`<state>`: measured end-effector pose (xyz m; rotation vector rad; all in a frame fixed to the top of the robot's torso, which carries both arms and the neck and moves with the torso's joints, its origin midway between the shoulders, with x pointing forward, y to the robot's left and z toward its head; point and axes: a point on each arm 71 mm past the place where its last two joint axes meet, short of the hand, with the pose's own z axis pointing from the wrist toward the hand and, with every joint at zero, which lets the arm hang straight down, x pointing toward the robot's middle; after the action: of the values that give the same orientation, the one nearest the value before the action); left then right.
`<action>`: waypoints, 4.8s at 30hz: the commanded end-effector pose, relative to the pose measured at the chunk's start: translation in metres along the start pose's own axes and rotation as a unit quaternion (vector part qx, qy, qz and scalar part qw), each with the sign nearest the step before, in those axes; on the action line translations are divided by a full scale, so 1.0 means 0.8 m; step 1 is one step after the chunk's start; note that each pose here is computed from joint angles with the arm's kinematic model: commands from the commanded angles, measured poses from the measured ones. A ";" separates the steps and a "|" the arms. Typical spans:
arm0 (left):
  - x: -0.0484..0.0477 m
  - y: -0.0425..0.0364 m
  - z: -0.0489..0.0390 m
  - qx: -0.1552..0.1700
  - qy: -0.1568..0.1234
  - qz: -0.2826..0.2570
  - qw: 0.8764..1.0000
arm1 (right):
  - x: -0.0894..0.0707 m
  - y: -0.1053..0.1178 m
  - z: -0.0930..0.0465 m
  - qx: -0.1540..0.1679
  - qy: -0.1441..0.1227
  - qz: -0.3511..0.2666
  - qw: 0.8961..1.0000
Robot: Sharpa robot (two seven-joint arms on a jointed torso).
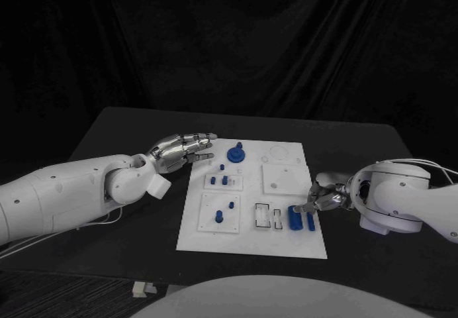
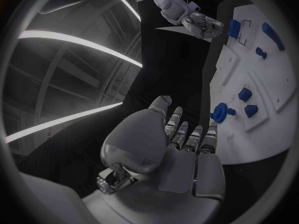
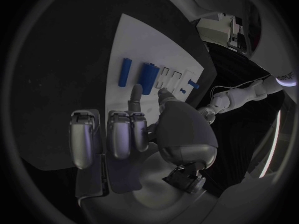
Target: Assemble the parts on the task board
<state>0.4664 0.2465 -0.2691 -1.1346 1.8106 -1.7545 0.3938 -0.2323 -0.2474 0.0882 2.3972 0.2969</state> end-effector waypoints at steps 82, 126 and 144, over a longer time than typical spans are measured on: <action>0.005 0.0048 0.002 -0.009 0.030 -0.016 0.999 | 0.007 0.032 0.022 -0.004 0.039 0.277 0.960; 0.004 0.0064 0.003 -0.014 0.031 -0.016 0.999 | 0.046 0.065 0.049 -0.020 0.087 0.185 0.979; 0.004 0.0068 0.003 -0.016 0.032 -0.016 0.999 | 0.045 0.063 0.051 -0.019 0.088 0.184 0.979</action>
<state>0.4654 0.2442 -0.2744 -1.1382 1.8779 -1.7809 0.3944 -0.1698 -0.2867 0.5156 2.5289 0.5573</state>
